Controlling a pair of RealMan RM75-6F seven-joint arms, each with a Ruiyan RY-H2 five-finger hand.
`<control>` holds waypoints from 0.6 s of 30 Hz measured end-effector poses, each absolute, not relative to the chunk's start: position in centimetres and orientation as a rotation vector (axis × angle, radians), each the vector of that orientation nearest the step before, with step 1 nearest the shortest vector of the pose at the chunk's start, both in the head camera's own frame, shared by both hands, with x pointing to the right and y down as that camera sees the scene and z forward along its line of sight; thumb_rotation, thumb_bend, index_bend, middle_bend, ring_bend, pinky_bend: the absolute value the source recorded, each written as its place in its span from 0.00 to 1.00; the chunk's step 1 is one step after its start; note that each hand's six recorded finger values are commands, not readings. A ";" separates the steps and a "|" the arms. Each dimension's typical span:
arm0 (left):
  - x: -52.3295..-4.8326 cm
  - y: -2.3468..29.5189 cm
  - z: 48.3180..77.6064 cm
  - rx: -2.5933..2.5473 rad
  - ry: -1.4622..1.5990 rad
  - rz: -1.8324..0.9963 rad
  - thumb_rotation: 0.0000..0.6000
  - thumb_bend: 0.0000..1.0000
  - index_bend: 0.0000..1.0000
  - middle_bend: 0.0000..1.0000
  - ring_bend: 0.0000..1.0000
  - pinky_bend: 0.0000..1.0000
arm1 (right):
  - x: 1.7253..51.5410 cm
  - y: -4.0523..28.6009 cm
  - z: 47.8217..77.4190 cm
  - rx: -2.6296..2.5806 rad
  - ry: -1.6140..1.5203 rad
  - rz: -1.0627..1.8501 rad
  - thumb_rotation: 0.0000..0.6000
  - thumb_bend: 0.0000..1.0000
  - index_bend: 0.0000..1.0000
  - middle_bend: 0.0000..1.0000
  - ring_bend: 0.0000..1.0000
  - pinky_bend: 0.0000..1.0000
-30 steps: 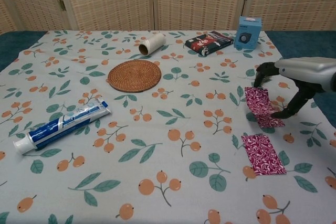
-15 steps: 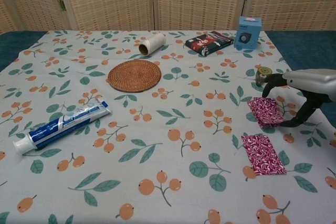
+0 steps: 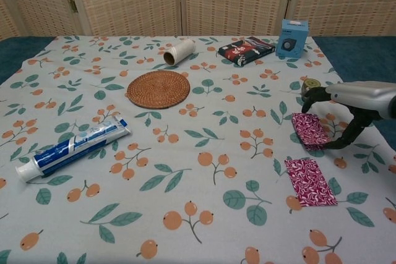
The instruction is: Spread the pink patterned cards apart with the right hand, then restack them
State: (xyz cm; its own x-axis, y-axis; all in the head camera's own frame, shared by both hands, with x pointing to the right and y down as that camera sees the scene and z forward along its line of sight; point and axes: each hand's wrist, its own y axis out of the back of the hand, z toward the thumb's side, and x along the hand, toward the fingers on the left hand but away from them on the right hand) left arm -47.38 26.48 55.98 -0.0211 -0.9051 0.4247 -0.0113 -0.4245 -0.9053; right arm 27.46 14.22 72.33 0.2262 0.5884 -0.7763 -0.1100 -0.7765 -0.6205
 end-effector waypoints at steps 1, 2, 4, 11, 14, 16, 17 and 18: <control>-47.4 26.5 56.0 -1.519 0.991 -1.540 1.00 0.28 0.15 0.13 0.20 0.00 | 27.5 14.2 72.4 -1.938 -0.437 1.601 0.91 0.27 0.19 0.07 0.00 0.00; -47.4 26.5 55.9 -1.518 0.992 -1.540 1.00 0.28 0.15 0.13 0.20 0.00 | 27.5 14.3 72.4 -1.939 -0.436 1.602 0.91 0.27 0.19 0.07 0.00 0.00; -47.4 26.5 55.9 -1.517 0.992 -1.540 1.00 0.28 0.15 0.13 0.20 0.00 | 27.6 14.3 72.4 -1.939 -0.435 1.605 0.91 0.27 0.19 0.07 0.00 0.00; -47.4 26.5 56.0 -1.519 0.990 -1.541 1.00 0.28 0.15 0.13 0.20 0.00 | 27.8 14.5 72.4 -1.933 -0.430 1.611 0.90 0.27 0.17 0.07 0.00 0.00; -47.3 26.5 56.0 -1.521 0.989 -1.539 1.00 0.28 0.15 0.13 0.20 0.00 | 27.9 14.4 72.5 -1.932 -0.428 1.614 0.91 0.27 0.16 0.07 0.00 0.00; -47.4 26.5 56.1 -1.520 0.989 -1.540 1.00 0.28 0.15 0.13 0.20 0.00 | 27.9 14.4 72.5 -1.930 -0.428 1.616 0.91 0.27 0.16 0.07 0.00 0.00; -47.4 26.5 56.1 -1.520 0.989 -1.540 1.00 0.28 0.16 0.13 0.20 0.00 | 27.9 14.4 72.5 -1.931 -0.428 1.617 0.90 0.27 0.16 0.07 0.00 0.00; -47.4 26.5 56.1 -1.519 0.989 -1.540 1.00 0.28 0.16 0.13 0.20 0.00 | 27.9 14.4 72.5 -1.930 -0.427 1.617 0.90 0.27 0.16 0.07 0.00 0.00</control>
